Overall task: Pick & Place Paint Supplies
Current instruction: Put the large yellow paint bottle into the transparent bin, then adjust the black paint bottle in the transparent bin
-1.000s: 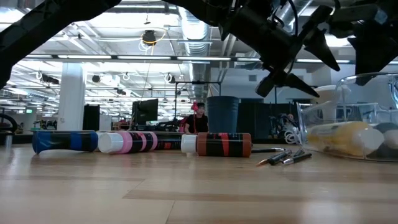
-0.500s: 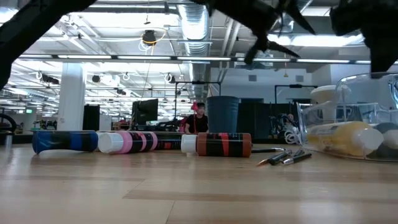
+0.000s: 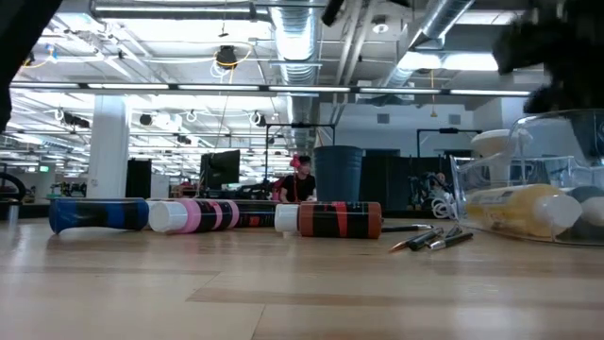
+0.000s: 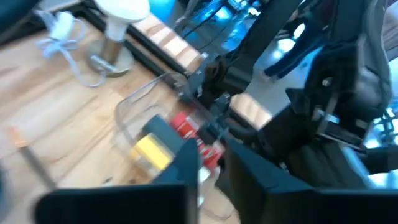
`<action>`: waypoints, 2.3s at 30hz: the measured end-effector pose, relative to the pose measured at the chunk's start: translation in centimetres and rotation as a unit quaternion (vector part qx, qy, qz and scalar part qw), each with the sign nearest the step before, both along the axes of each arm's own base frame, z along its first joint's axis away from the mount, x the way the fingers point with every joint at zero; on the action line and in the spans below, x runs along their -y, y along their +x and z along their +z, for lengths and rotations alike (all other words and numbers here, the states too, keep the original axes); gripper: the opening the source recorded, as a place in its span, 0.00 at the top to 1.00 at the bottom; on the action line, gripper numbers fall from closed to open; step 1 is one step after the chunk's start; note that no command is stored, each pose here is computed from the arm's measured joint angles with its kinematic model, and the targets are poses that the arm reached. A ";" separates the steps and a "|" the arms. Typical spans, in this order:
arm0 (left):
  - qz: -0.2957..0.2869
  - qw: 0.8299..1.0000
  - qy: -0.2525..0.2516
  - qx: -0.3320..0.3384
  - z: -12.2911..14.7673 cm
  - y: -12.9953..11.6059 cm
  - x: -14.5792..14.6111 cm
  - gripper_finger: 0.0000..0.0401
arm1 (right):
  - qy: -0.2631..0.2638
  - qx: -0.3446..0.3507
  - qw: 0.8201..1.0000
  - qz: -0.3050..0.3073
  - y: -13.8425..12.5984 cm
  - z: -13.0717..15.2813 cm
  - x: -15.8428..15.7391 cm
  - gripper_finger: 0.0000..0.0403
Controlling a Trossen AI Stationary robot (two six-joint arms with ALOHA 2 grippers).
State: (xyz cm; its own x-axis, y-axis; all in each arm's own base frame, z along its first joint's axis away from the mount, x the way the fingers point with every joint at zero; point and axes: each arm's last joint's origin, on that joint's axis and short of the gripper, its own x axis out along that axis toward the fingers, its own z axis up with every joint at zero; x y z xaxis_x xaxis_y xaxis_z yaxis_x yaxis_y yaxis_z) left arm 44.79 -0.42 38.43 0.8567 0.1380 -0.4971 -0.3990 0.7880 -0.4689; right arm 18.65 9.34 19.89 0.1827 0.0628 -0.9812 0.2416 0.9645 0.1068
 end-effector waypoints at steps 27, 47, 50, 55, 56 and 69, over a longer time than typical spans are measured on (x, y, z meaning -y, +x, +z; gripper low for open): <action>0.010 0.999 0.049 -0.002 2.0 -2.4 4.6 1.00 | -0.048 0.014 0.992 -0.114 2.6 -2.7 3.8 1.00; -0.162 0.971 0.151 -0.089 7.0 -11.1 1.2 1.00 | 0.125 0.464 0.848 -0.221 0.2 12.2 3.0 1.00; -0.172 0.967 0.166 -0.088 7.1 -11.5 1.1 1.00 | 0.133 0.515 0.816 -0.224 0.6 13.2 2.4 1.00; -0.193 0.962 0.158 -0.110 4.5 -11.1 1.3 1.00 | 0.135 0.559 0.793 -0.203 2.1 13.4 0.6 1.00; -0.198 0.961 0.154 -0.117 3.7 -11.0 1.3 1.00 | 0.138 0.560 0.793 -0.198 2.4 13.2 0.1 1.00; -0.216 0.976 0.007 -0.008 -4.6 -13.6 1.8 1.00 | 0.073 0.287 0.899 -0.323 2.6 9.2 -1.4 1.00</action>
